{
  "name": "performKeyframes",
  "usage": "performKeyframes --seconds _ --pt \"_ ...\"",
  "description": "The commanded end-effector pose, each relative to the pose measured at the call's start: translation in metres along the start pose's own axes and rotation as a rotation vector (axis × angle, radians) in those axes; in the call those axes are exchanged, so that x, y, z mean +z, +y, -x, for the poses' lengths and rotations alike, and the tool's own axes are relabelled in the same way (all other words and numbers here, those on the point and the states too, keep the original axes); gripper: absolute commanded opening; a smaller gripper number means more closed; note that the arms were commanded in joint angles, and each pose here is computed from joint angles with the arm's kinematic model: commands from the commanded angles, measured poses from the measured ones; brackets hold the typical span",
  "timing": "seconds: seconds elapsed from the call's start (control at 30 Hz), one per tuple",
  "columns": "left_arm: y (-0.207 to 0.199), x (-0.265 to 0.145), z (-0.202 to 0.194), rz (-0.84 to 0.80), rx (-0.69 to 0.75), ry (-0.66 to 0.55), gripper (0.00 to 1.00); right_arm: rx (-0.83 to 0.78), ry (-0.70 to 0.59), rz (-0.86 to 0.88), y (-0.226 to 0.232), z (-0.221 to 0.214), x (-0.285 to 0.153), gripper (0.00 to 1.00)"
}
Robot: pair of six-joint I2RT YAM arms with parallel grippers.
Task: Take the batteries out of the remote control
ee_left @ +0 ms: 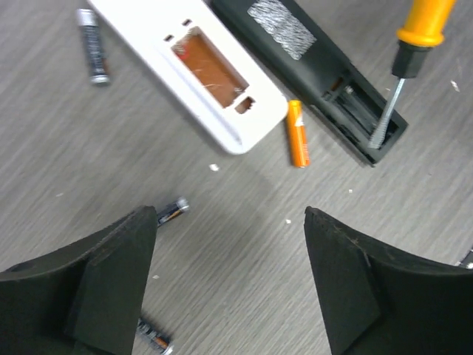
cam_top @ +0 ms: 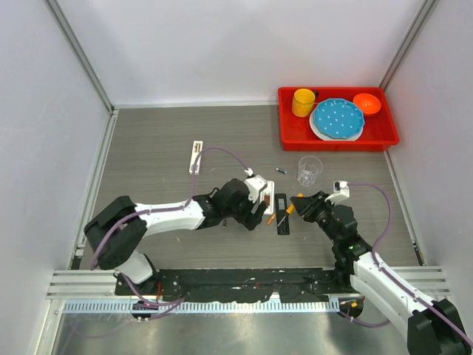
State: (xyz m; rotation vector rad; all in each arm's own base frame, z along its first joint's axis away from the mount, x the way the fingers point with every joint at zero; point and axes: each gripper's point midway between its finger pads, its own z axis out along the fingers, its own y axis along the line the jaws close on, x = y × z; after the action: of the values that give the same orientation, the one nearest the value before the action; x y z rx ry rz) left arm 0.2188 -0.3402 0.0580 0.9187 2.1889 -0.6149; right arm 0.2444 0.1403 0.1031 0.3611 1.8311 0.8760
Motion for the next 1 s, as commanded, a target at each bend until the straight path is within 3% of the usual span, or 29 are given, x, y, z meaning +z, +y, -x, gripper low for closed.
performKeyframes --seconds 0.0,0.3,0.4,0.97 --pt "0.029 -0.02 0.038 0.171 -0.025 -0.181 0.86 -0.022 -0.054 0.038 0.017 0.02 0.003 0.01" --pt "0.061 -0.08 0.056 0.342 -0.091 -0.436 1.0 -0.026 -0.075 0.007 0.011 0.023 0.003 0.01" --pt "0.073 -0.091 0.053 0.405 -0.112 -0.474 1.0 -0.027 -0.075 0.006 0.013 0.024 0.004 0.01" --pt "0.089 -0.098 0.048 0.507 -0.122 -0.462 1.0 -0.05 -0.035 0.041 0.024 0.023 0.01 0.01"
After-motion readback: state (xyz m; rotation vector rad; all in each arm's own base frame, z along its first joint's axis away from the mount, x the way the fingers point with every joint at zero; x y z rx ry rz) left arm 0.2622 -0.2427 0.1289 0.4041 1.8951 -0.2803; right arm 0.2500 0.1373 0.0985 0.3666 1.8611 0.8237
